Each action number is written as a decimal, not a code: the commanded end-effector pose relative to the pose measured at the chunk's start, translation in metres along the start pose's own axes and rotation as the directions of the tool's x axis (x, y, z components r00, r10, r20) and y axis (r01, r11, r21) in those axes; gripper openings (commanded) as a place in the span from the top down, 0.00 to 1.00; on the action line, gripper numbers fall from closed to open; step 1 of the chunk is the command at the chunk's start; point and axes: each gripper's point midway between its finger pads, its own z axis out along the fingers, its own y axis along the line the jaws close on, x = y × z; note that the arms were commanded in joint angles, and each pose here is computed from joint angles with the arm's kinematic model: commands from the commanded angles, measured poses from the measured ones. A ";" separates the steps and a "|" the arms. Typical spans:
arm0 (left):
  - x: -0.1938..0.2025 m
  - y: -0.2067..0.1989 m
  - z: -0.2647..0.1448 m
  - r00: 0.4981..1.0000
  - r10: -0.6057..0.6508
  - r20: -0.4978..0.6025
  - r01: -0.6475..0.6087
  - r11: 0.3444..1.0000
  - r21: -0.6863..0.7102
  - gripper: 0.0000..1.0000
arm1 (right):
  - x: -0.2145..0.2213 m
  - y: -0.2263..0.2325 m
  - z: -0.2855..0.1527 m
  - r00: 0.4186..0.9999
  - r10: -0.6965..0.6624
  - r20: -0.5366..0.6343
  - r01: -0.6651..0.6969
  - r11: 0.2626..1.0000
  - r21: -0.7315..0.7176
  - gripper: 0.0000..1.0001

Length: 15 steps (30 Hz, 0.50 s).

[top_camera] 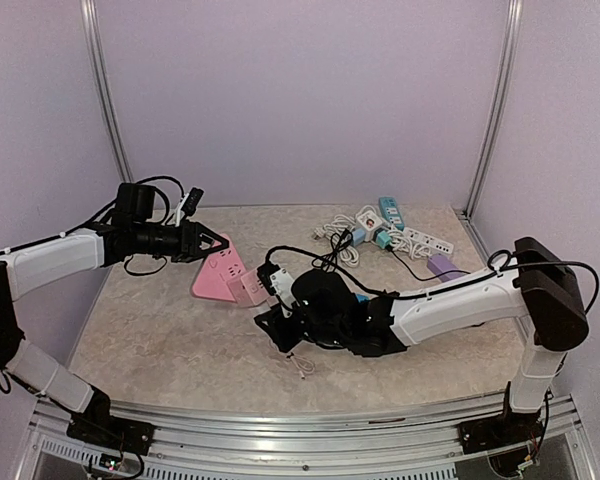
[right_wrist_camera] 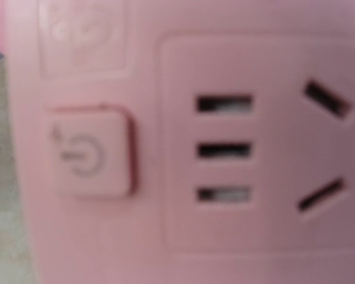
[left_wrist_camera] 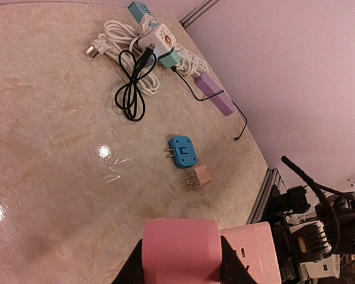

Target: Pull the plug off the socket

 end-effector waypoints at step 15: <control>-0.003 -0.017 -0.001 0.998 0.055 0.006 -0.056 0.998 0.039 1.00 | -0.002 0.014 -0.004 0.998 -0.063 -0.008 0.062 0.996 -0.068 1.00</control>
